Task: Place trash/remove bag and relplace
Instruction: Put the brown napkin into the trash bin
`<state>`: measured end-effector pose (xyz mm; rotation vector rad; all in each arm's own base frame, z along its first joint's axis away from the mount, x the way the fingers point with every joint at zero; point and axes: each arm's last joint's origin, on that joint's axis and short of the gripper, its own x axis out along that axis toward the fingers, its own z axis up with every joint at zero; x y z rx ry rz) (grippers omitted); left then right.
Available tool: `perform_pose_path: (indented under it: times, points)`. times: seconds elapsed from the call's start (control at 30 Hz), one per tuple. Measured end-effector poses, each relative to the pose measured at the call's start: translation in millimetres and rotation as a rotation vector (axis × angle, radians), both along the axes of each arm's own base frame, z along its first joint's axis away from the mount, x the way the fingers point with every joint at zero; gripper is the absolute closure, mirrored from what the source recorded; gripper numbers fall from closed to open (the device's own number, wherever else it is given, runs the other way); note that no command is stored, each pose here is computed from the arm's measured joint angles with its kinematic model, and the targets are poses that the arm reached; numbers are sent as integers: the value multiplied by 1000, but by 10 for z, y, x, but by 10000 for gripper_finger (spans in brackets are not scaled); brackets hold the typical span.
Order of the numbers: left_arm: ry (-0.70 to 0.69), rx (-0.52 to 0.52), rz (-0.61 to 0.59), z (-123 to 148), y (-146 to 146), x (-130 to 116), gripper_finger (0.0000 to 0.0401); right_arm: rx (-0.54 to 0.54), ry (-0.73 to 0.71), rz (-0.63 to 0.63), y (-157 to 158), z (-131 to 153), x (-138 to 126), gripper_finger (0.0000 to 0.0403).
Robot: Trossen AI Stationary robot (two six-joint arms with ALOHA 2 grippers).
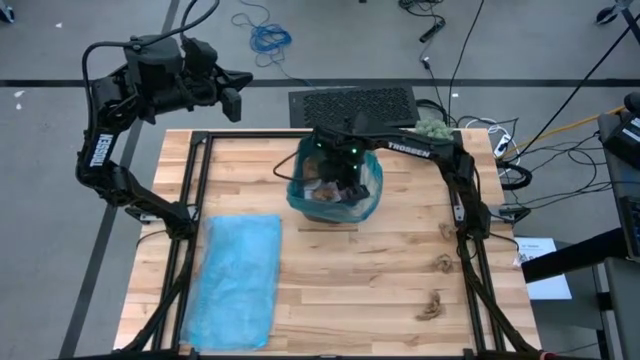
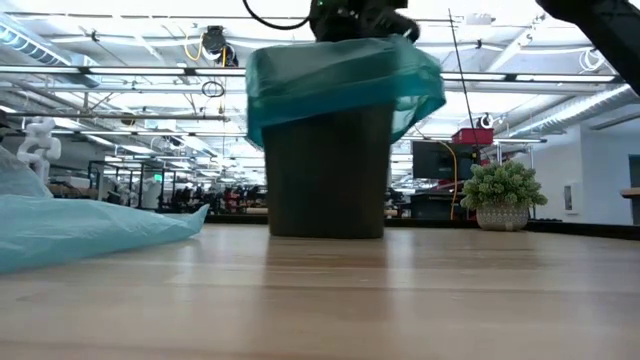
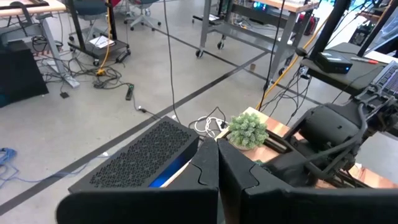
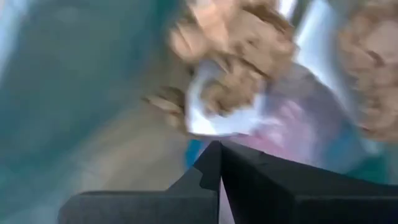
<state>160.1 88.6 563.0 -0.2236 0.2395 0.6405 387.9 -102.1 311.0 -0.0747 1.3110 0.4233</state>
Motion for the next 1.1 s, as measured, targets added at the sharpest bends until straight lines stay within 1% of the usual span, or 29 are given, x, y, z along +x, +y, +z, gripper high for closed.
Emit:
perform_pose_path:
  times: [0.1,0.2,0.3,0.4,0.53,0.67,0.8,0.93,1.1]
  points:
    - [-1,0,0,1,0,0,401,30,41,-13,77,-5,-16,403]
    - [-1,1,0,1,0,0,401,17,34,-12,107,-5,3,403]
    - [-1,1,0,1,0,1,401,-60,6,15,86,13,17,403]
    - [-1,1,0,2,0,0,401,-153,-61,91,95,70,43,403]
    - [-1,1,0,1,0,1,401,-265,-179,192,89,112,144,403]
    - [-1,2,0,2,0,0,401,-328,-290,234,53,148,241,403]
    - [-1,2,0,1,0,0,401,-336,-307,229,20,122,281,403]
    - [3,0,0,-2,0,-1,401,-323,-277,232,9,24,275,403]
    - [37,-17,0,-37,-6,-12,401,-292,-198,244,21,-169,241,403]
